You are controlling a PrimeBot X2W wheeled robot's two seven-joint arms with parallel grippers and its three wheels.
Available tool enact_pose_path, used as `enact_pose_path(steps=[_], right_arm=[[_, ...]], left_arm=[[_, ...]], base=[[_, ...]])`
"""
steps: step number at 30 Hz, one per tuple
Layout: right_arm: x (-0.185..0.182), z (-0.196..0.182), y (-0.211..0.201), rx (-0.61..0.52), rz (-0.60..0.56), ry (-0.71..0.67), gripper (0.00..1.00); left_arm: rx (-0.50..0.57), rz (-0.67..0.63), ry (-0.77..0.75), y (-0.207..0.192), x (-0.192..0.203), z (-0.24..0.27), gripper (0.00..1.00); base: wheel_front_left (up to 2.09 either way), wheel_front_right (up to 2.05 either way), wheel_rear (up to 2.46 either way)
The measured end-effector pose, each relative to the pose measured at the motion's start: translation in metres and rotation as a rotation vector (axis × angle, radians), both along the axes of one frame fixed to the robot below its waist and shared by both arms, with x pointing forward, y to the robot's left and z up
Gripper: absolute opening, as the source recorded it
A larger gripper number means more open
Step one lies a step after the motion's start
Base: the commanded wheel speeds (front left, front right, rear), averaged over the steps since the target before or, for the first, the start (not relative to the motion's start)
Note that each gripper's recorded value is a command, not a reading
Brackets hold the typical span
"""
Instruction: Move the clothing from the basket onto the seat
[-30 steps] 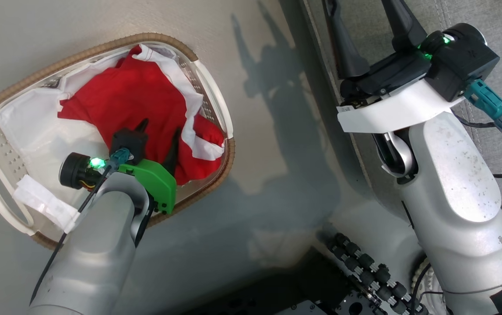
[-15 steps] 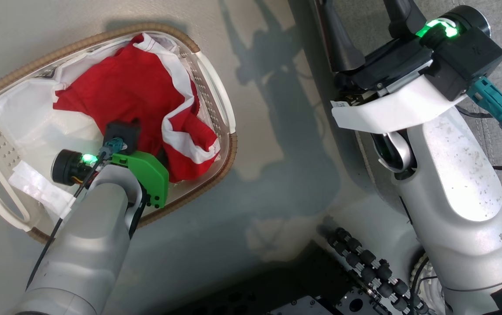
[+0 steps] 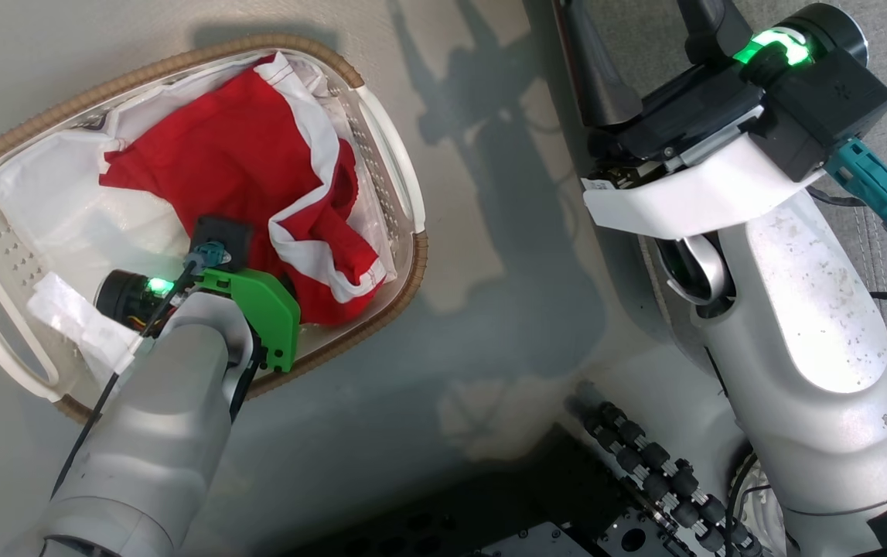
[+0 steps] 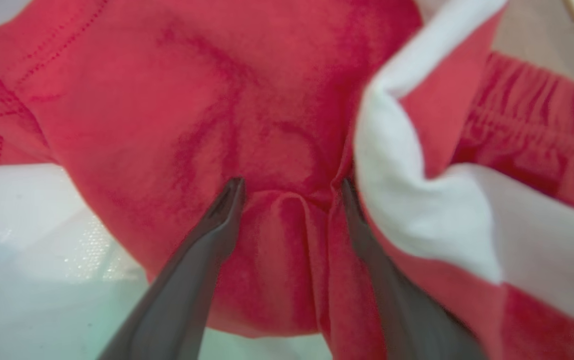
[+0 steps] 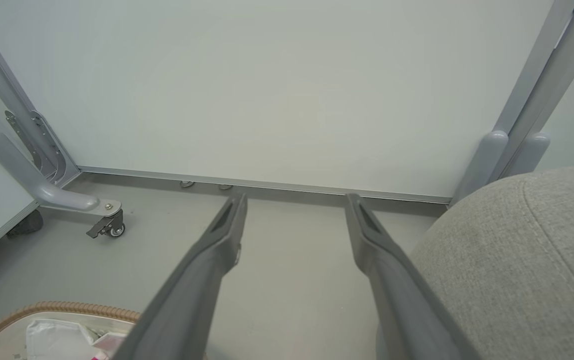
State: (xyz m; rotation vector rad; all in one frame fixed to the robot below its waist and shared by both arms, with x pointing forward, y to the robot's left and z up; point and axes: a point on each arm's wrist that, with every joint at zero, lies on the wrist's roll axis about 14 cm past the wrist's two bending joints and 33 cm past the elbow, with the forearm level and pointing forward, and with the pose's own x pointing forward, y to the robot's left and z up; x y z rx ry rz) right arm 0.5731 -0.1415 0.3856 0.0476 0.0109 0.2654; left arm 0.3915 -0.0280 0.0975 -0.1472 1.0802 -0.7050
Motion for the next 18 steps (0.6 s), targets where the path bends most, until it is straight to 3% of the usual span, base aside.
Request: enact_pose_path(steps=[2, 3, 5, 18], right_arm=[[0.000, 0.001, 0.000, -0.001, 0.000, -0.002, 1.00], [0.000, 0.002, 0.000, -0.002, 0.000, -0.003, 1.00], [0.000, 0.003, -0.001, -0.003, -0.001, -0.005, 1.00], [-0.004, 0.021, -0.005, -0.010, -0.008, -0.020, 1.00]], left_arm=[[-0.002, -0.009, 0.004, -0.001, -0.001, 0.001, 1.00], [-0.002, -0.012, 0.007, -0.002, -0.002, 0.001, 0.89], [-0.008, -0.014, 0.008, -0.003, -0.002, 0.003, 0.03], [-0.039, 0.001, -0.021, -0.009, 0.011, 0.021, 0.00]], base=[[0.00, 0.00, 0.00], [0.00, 0.00, 0.00], [0.00, 0.00, 0.00], [0.00, 0.00, 0.00]])
